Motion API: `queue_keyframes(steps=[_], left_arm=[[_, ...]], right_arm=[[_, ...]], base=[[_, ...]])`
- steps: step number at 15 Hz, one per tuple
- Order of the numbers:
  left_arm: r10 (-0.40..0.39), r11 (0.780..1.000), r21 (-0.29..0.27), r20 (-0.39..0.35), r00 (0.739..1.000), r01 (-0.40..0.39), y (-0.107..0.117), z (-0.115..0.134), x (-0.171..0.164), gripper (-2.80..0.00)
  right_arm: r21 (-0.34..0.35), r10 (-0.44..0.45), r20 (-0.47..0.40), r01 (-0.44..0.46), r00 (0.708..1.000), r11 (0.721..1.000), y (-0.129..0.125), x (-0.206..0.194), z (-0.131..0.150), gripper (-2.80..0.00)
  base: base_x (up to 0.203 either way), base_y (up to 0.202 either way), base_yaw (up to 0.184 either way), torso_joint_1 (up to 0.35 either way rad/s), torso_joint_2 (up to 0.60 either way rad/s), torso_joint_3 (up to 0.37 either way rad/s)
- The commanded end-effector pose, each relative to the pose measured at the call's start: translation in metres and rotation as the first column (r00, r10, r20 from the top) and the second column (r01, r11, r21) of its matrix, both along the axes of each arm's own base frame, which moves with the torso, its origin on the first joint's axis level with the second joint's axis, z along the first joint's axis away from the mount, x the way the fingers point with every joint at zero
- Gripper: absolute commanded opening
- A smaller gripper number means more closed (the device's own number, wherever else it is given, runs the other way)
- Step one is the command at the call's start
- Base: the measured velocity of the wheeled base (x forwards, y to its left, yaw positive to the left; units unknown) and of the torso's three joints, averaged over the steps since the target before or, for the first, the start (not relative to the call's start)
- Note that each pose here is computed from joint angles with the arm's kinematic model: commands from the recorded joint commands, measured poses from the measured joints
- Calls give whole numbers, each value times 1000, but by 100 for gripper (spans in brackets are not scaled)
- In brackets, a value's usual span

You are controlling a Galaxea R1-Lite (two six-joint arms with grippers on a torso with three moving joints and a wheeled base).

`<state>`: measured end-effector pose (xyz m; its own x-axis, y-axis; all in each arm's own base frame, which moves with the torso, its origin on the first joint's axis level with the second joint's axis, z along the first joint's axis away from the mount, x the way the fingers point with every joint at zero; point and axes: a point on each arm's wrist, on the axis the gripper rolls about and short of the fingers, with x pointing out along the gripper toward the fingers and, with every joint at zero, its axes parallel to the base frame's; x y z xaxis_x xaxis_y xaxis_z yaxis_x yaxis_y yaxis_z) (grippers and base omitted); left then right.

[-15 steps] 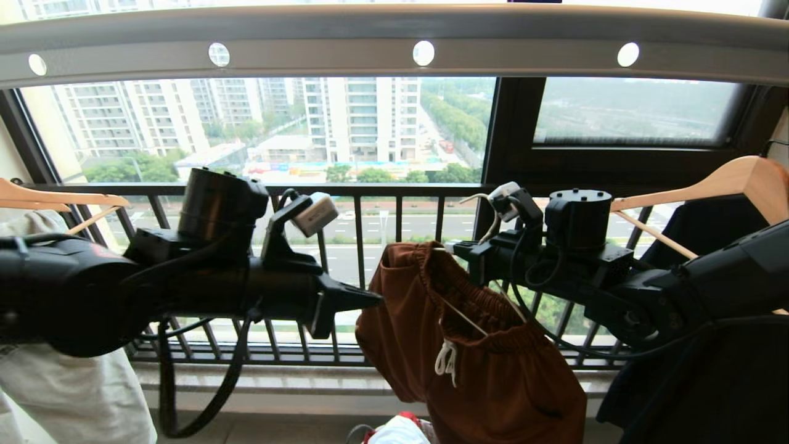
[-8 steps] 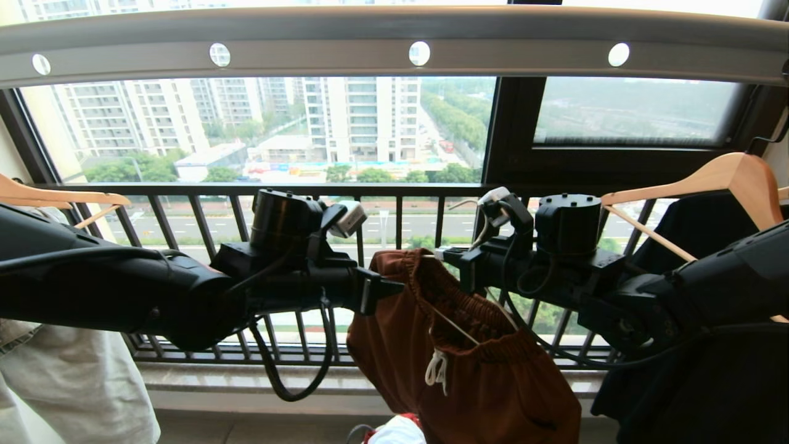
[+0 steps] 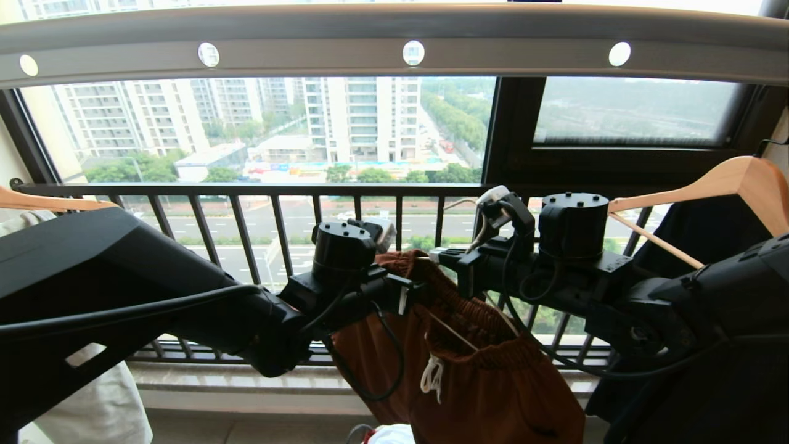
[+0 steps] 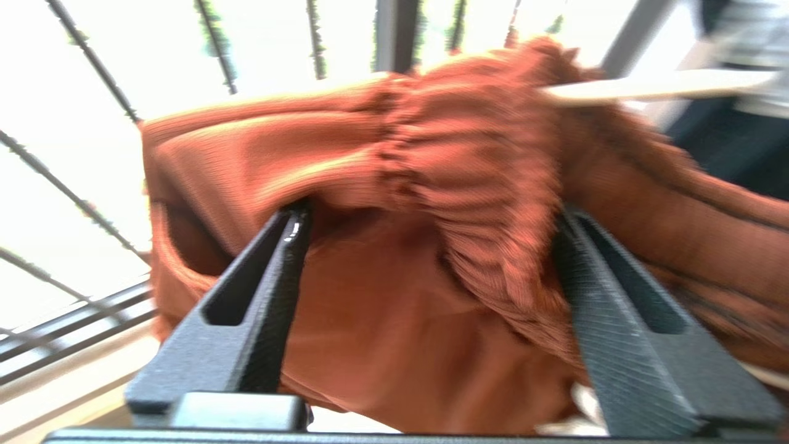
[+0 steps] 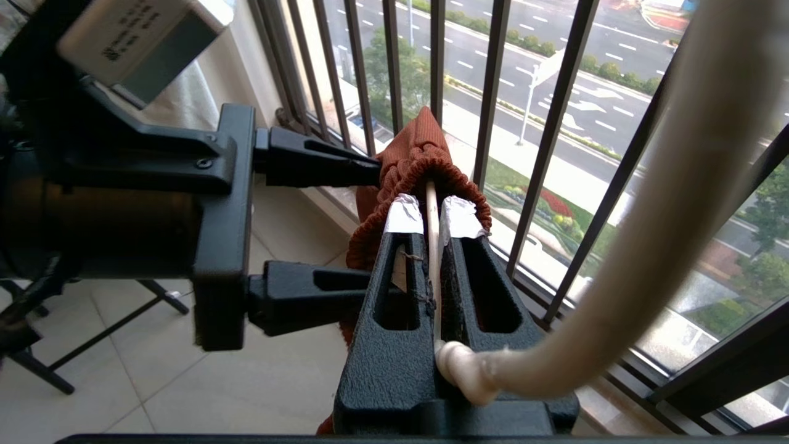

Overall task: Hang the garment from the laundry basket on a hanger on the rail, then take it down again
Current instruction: Take the clothes off the clothes rack

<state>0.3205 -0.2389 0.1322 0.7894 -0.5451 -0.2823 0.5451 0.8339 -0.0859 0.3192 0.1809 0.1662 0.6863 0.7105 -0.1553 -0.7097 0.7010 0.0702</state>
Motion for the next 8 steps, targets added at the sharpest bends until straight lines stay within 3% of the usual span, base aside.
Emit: queue_keyframes(steps=[1,3,5,6,7,8], left_arm=[[25,999,23,6,1000,-26,-4,-8,6,0],[47,995,90,44,998,-51,-1,-10,7,0],[72,992,96,53,996,-77,0,-9,10,0],[84,991,99,55,995,-89,3,-10,13,-42],[88,991,99,59,994,-93,4,-9,13,-280],[89,991,95,61,994,-94,4,-7,13,-280]], right_arm=[[6,5,12,-5,1000,1000,0,-2,4,-280],[4,-24,16,24,1000,1000,0,2,3,-280],[7,-36,21,36,999,999,-1,4,5,-280],[7,-37,21,37,999,999,-1,4,5,-280],[8,-41,24,41,999,999,-2,5,6,-280],[8,-44,25,44,999,999,-3,6,5,-280]], base=[[0,0,0,0,0,0],[0,0,0,0,0,0],[0,0,0,0,0,0],[0,0,0,0,0,0],[0,0,0,0,0,0],[0,0,0,0,0,0]])
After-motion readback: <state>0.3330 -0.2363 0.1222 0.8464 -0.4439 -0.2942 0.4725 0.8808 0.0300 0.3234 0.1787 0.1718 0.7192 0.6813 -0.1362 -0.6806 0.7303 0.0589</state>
